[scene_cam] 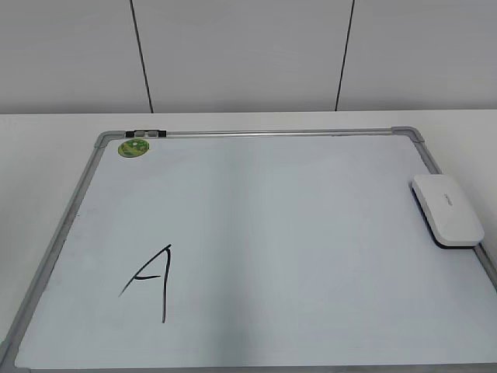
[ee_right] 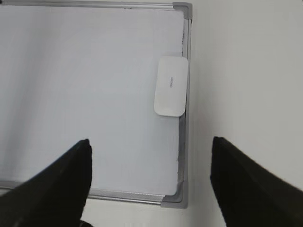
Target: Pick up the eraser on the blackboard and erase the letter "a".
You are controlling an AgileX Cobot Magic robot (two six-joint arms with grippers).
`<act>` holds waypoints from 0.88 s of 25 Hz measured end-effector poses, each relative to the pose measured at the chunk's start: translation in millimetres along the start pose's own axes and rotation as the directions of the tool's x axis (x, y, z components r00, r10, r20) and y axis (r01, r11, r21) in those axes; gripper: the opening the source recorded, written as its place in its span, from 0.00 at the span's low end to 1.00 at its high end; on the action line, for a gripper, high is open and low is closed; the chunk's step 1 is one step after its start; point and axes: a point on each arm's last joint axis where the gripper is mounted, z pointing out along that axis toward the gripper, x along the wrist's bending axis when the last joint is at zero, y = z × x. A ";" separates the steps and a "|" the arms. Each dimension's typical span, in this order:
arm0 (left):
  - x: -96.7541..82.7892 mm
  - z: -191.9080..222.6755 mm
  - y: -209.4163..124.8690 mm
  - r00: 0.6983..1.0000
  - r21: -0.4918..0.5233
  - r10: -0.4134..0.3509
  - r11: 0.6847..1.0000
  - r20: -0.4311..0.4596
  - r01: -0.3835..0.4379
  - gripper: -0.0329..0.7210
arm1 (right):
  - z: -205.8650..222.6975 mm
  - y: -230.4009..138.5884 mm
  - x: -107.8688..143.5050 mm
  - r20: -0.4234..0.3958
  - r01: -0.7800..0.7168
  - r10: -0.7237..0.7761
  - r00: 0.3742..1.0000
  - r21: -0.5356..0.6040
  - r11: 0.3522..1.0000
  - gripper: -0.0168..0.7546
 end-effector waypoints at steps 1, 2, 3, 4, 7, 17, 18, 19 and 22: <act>-0.9 -3.7 -13.2 1.000 -0.006 0.001 1.000 0.000 -0.001 0.62 | -2.8 -8.1 2.3 -0.010 -0.003 0.003 1.000 -0.004 1.000 0.77; -1.8 -6.9 -26.4 1.000 -0.014 0.002 1.000 0.000 -0.002 0.62 | -2.2 -17.9 4.3 -0.022 -0.005 0.005 1.000 0.002 1.000 0.77; -2.3 -9.0 -37.3 1.000 -0.020 0.004 1.000 -0.001 -0.004 0.62 | -2.5 -24.0 5.5 -0.027 -0.007 0.007 1.000 0.004 1.000 0.77; -2.8 -11.3 -50.5 1.000 -0.028 0.006 1.000 -0.003 -0.006 0.62 | -4.2 -33.6 7.3 -0.032 -0.008 0.008 0.999 0.000 1.000 0.77; -4.2 -15.4 -85.5 1.000 -0.056 0.010 0.998 -0.006 -0.010 0.62 | -3.6 -57.2 10.3 -0.036 -0.010 0.011 0.999 0.011 1.000 0.77; 2.3 -10.0 -156.9 0.995 -0.124 0.036 0.991 -0.093 -0.048 0.63 | 1.0 -112.2 16.2 -0.038 -0.012 0.013 0.999 0.011 1.000 0.77; 3.2 -7.2 -160.2 0.994 -0.117 0.037 0.992 -0.099 -0.049 0.63 | 0.7 -119.1 17.1 -0.037 -0.014 0.014 0.999 0.003 1.000 0.77; 4.4 -4.2 -163.5 0.993 -0.109 0.038 0.993 -0.108 -0.050 0.63 | 0.6 -124.9 17.8 -0.036 -0.013 0.013 0.999 -0.005 1.000 0.77; 6.8 6.8 -170.5 0.993 -0.070 0.039 0.996 -0.115 -0.047 0.63 | 1.7 -144.6 18.6 -0.020 -0.006 0.006 1.000 -0.024 1.000 0.77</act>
